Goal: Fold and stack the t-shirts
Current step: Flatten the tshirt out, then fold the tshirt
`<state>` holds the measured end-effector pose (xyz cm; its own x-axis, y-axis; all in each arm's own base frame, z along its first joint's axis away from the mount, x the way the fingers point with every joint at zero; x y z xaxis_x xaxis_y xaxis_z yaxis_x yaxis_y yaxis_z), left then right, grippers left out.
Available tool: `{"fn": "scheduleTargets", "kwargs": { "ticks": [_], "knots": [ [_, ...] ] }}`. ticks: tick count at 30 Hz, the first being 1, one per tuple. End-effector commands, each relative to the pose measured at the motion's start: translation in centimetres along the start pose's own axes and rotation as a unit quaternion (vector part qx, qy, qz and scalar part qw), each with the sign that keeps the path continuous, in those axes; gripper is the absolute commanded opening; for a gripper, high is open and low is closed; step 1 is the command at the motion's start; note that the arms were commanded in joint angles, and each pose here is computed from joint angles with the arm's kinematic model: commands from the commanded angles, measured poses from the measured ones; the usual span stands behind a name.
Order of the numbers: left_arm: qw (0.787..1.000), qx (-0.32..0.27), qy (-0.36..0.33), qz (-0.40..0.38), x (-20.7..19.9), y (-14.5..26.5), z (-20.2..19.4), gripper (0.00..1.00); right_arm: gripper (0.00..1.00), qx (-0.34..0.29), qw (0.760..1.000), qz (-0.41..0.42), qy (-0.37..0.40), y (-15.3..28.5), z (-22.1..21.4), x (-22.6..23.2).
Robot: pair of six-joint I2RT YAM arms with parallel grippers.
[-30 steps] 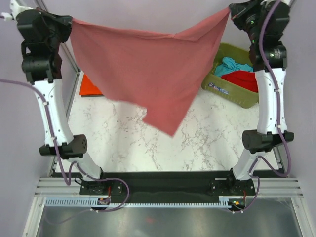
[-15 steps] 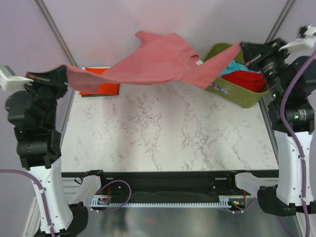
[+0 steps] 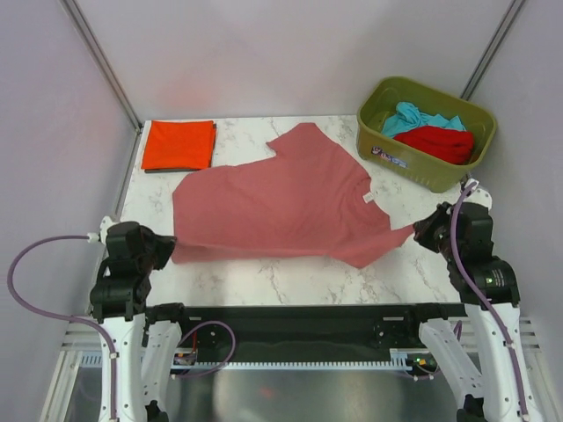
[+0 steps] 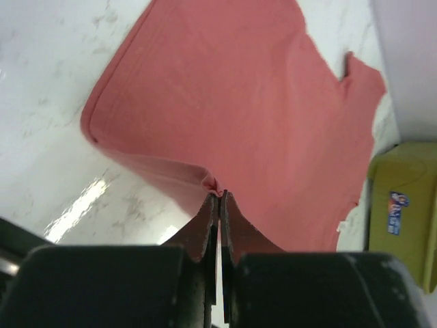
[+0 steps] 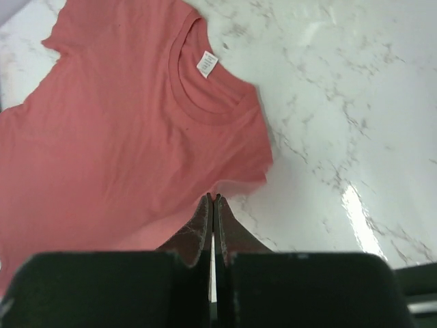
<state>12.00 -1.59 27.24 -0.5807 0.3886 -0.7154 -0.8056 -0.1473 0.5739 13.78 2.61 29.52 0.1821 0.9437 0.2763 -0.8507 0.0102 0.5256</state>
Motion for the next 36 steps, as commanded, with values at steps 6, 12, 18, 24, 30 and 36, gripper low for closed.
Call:
{"fn": "scheduleTargets", "kwargs": {
  "ticks": [6, 12, 18, 24, 30, 36],
  "knots": [
    [0.990, 0.074, 0.047, 0.108, 6.7, -3.1, -4.3, 0.02, 0.00, 0.065, 0.990, -0.127, -0.001, -0.3, -4.0, -3.2],
    [0.982, 0.073, 0.082, 0.152, 7.1, -4.1, -4.6, 0.02, 0.00, 0.060, 0.991, -0.117, -0.019, -2.2, -2.3, -2.1],
    [0.970, 0.056, 0.096, 0.216, 7.0, -5.6, -4.1, 0.02, 0.00, 0.076, 0.993, -0.088, -0.012, -6.5, -0.9, -0.6],
    [0.962, 0.047, 0.103, 0.250, 7.2, -6.8, -4.0, 0.02, 0.00, 0.118, 0.988, -0.101, 0.008, -10.9, -1.7, -0.7],
    [0.956, 0.028, 0.098, 0.277, 8.1, -7.9, -4.0, 0.02, 0.00, 0.113, 0.989, -0.085, 0.034, -13.3, -0.8, -0.1],
    [0.953, 0.029, 0.096, 0.287, 8.3, -9.1, -4.1, 0.02, 0.00, 0.106, 0.990, -0.068, 0.055, -15.0, 0.5, 0.5]
  ]
}}
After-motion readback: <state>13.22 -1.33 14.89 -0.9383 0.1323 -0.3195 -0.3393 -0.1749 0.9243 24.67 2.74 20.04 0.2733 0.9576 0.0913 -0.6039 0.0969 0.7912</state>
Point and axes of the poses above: each gripper's point midway between its finger pads, its own y axis back along the fingers, its own x axis along the line the jaws close on, z = x × y, the point moved 9 cm from there along y, back along the fingers, and after that the axes turned 10 degrees about y, right-handed, at the moved point
